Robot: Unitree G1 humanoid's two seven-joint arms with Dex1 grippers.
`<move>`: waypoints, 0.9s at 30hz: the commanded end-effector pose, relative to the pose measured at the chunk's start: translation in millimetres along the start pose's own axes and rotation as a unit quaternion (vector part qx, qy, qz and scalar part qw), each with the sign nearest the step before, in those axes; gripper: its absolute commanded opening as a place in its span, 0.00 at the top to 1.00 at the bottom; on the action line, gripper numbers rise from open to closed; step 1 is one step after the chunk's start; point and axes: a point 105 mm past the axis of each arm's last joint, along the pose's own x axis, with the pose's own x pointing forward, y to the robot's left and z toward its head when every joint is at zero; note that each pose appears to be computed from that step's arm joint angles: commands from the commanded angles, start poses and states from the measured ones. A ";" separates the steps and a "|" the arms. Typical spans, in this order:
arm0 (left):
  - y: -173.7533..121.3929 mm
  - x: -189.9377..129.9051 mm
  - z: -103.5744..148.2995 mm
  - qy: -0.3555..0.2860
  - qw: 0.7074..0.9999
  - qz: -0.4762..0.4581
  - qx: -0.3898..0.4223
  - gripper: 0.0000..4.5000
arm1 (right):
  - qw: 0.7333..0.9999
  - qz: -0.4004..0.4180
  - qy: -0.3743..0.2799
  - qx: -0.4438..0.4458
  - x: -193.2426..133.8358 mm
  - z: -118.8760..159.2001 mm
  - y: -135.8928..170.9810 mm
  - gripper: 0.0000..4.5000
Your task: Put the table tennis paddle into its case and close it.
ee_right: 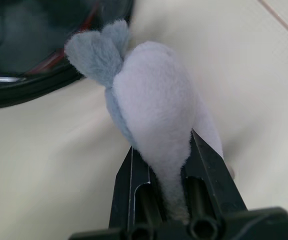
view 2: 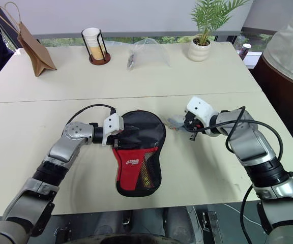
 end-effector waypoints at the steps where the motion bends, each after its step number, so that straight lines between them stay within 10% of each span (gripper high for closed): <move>1: -9.2 -2.6 -29.8 0.050 0.998 -0.010 -0.036 0.23 | 1.000 -0.009 0.002 0.005 -12.2 0.3 -0.8 0.99; 27: -6.9 -2.4 -32.9 0.053 0.998 -0.010 -0.039 0.23 | 0.996 0.080 0.006 0.030 -30.0 2.4 83.4 0.99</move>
